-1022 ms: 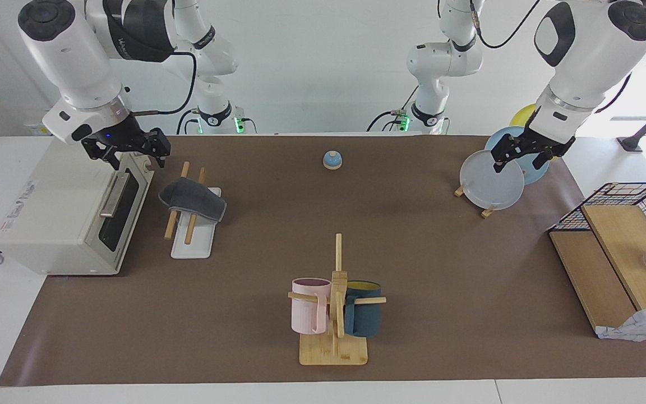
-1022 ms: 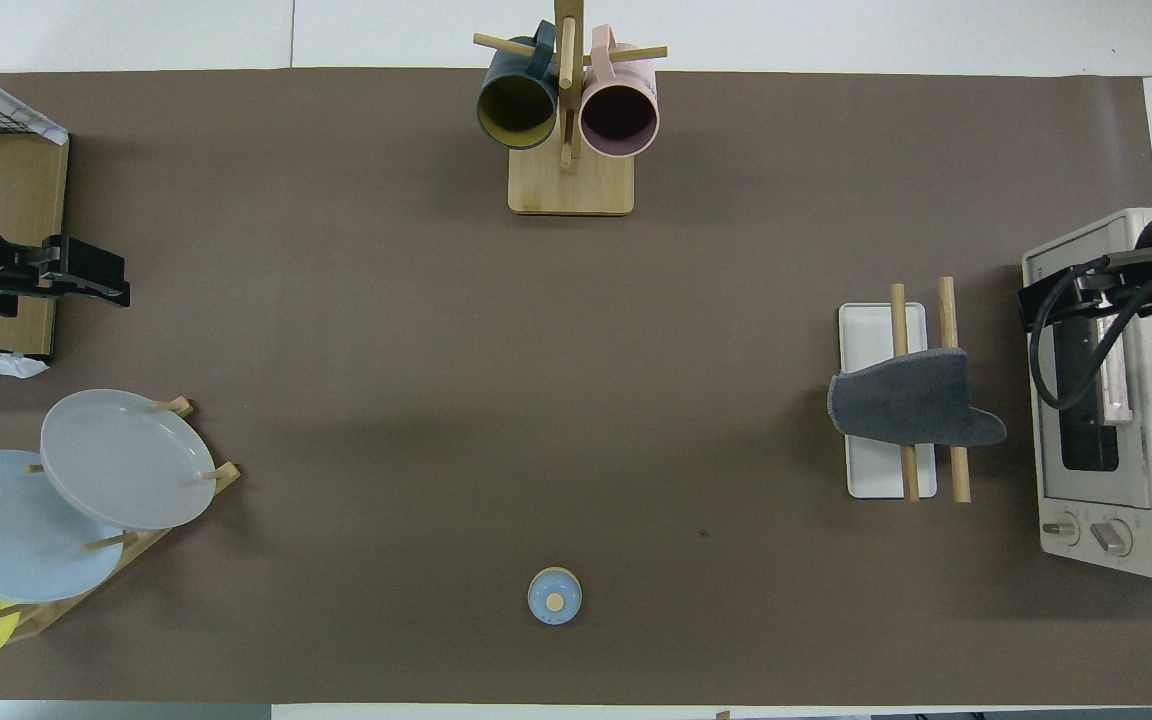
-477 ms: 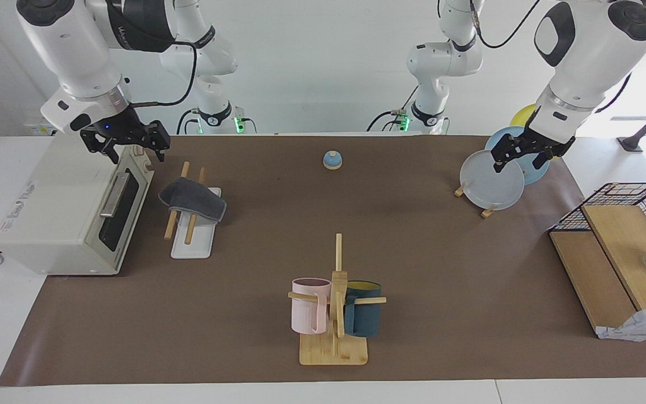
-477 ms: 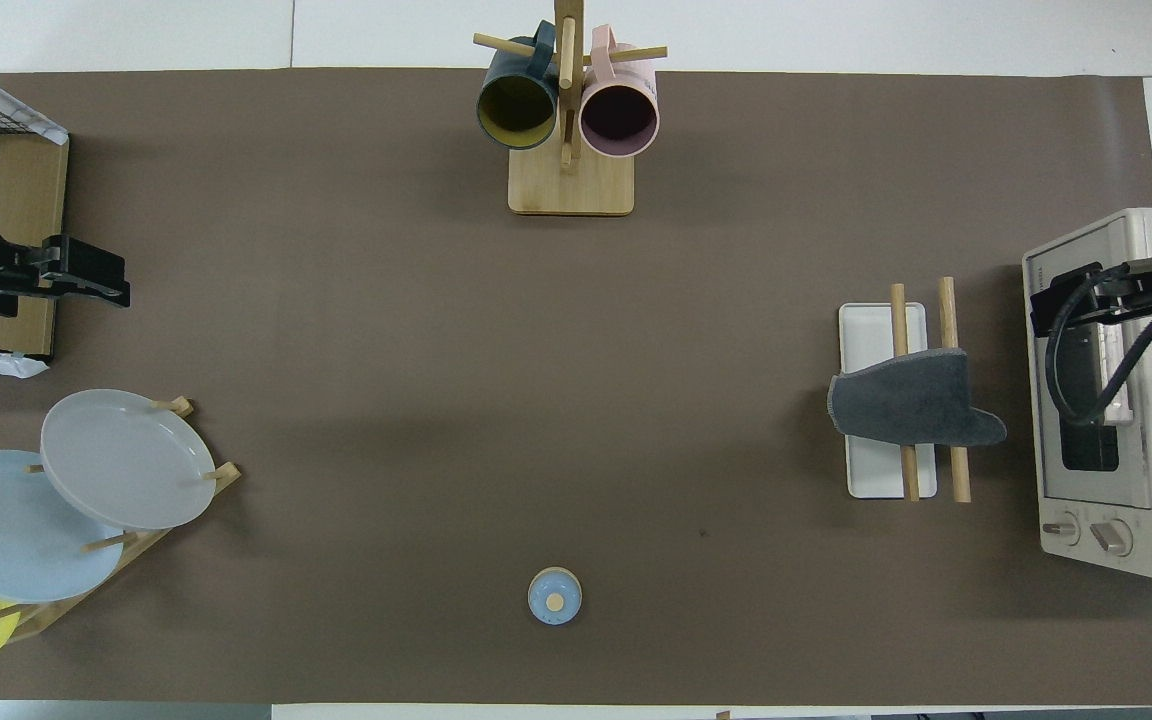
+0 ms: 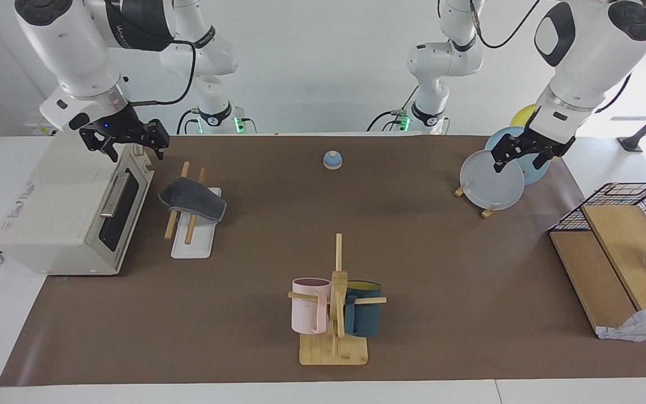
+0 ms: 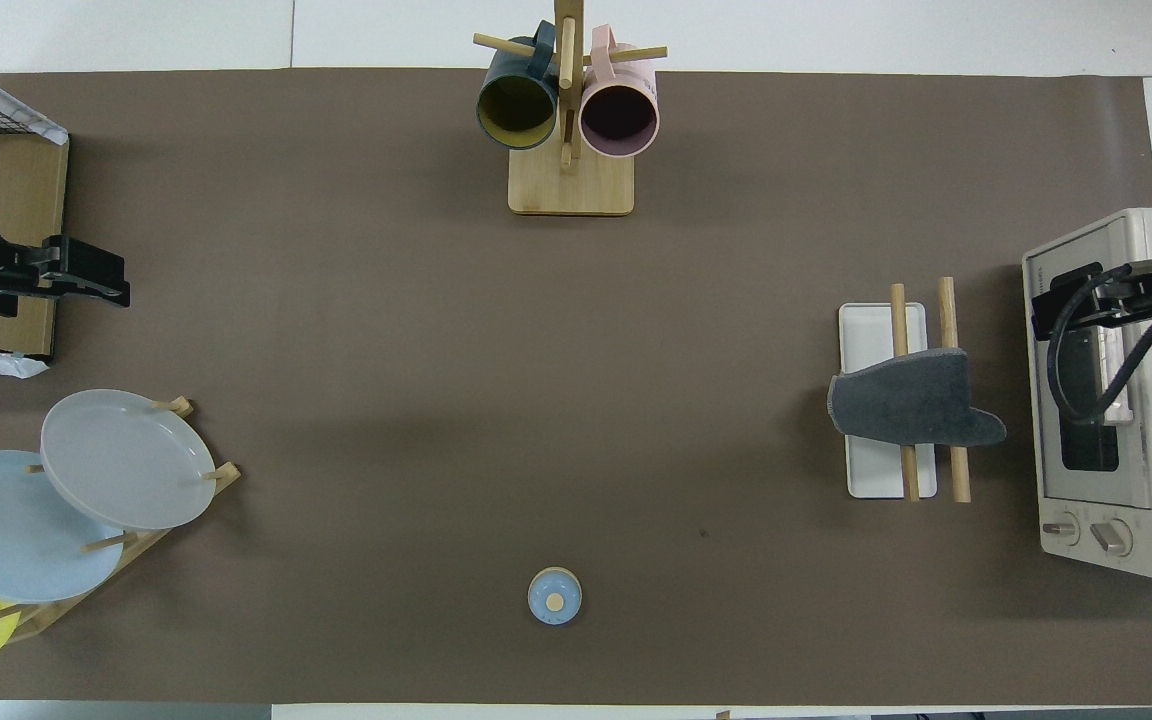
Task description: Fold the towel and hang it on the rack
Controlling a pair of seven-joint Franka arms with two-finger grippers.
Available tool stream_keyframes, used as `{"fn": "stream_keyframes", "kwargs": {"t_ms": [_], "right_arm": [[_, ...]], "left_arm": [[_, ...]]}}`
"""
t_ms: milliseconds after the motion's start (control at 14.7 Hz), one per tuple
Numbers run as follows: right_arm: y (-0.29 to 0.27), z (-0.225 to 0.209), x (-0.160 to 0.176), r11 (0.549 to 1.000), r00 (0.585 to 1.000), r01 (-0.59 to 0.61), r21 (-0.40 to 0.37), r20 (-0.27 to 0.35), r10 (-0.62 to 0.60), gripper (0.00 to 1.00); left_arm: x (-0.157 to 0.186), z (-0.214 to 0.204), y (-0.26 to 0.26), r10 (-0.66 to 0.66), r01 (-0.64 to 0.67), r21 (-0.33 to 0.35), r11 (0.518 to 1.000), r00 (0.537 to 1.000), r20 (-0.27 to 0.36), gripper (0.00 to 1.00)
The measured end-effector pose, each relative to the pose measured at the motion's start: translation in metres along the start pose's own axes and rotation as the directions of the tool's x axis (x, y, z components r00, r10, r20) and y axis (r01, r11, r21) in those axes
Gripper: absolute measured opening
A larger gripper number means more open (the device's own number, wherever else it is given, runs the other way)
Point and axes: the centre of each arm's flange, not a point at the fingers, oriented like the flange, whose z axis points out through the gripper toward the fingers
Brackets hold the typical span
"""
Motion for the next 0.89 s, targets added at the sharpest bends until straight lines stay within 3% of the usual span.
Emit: {"fn": "stream_keyframes", "kwargs": {"t_ms": [885], "right_arm": [[-0.002, -0.011, -0.006, 0.999, 1.000, -0.018, 0.046, -0.024, 0.019, 1.00]], "left_arm": [[0.000, 0.000, 0.000, 0.000, 0.000, 0.000, 1.000, 1.000, 0.000, 1.00]]}}
